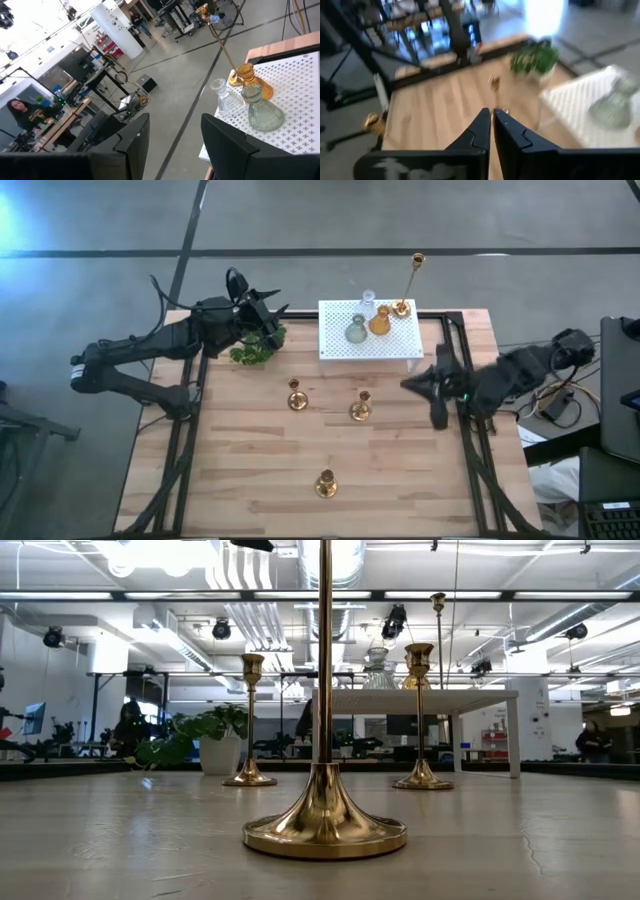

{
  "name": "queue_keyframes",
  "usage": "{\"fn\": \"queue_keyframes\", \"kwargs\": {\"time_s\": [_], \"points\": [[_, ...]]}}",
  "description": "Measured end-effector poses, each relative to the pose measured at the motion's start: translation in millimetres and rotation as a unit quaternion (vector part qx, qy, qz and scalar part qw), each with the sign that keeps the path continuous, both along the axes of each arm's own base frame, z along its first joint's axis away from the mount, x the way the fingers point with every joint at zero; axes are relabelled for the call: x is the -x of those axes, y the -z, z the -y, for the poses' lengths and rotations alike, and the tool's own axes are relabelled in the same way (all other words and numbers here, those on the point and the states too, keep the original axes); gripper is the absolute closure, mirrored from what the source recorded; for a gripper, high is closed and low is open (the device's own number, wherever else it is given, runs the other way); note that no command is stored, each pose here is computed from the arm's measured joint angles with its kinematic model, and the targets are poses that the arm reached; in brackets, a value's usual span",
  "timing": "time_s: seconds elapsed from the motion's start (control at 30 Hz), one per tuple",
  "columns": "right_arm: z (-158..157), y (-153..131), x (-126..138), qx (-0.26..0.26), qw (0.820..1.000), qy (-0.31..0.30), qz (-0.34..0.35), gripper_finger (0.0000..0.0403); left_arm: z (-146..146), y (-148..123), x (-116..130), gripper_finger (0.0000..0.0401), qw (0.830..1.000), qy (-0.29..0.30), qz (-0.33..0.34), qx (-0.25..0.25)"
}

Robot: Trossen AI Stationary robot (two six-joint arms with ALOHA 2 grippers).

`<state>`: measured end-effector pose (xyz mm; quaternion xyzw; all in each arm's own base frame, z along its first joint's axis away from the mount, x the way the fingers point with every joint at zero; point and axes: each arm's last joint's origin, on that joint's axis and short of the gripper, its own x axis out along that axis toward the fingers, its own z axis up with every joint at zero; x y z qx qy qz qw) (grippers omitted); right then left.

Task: Pick & Place candle stick holders
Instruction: Put the golden candle holder on the shelf

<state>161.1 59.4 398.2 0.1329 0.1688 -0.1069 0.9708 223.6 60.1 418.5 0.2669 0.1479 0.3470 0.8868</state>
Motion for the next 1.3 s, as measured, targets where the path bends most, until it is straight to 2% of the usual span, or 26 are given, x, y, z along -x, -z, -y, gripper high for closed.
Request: {"fn": "queue_keyframes", "kwargs": {"time_s": [0.13, 0.27, 0.6, 0.77, 0.9, 1.07, 1.2, 1.3], "points": [[-23.7, 18.7, -9.4, -0.042, 0.998, -0.001, -0.048, 0.0392, 0.0, 0.6, 0.1, 0.0218, 1.0, -0.001, 0.006, 0.01], [-45.4, 37.0, -18.7, -0.06, 0.995, -0.007, -0.078, 0.0394, 0.1, 0.7, 0.0, 0.0218, 1.0, -0.002, 0.015, 0.02], [-89.5, 81.9, -43.5, -0.025, 0.984, -0.043, -0.169, 0.0394, 0.4, 0.8, -0.4, 0.0218, 0.999, 0.005, 0.026, 0.032], [-106.6, 105.5, -61.0, -0.029, 0.975, -0.068, -0.212, 0.0394, 1.1, -0.8, -1.2, 0.0218, 0.995, 0.014, 0.072, 0.072], [-119.8, 125.3, -76.7, -0.025, 0.972, -0.069, -0.223, 0.0394, 1.0, -1.4, -1.4, 0.0218, 0.992, 0.012, 0.092, 0.089], [-135.8, 142.9, -95.2, -0.046, 0.974, -0.082, -0.207, 0.0386, 1.0, -1.2, -1.6, 0.0218, 0.988, 0.01, 0.111, 0.111], [-149.6, 151.1, -111.9, -0.071, 0.98, -0.095, -0.161, 0.0355, 0.7, 0.6, -3.4, 0.0218, 0.982, 0.007, 0.127, 0.136], [-157.0, 162.0, -121.8, -0.067, 0.983, -0.096, -0.144, 0.0323, 0.7, -0.2, -2.9, 0.0218, 0.982, 0.008, 0.13, 0.134]]}}
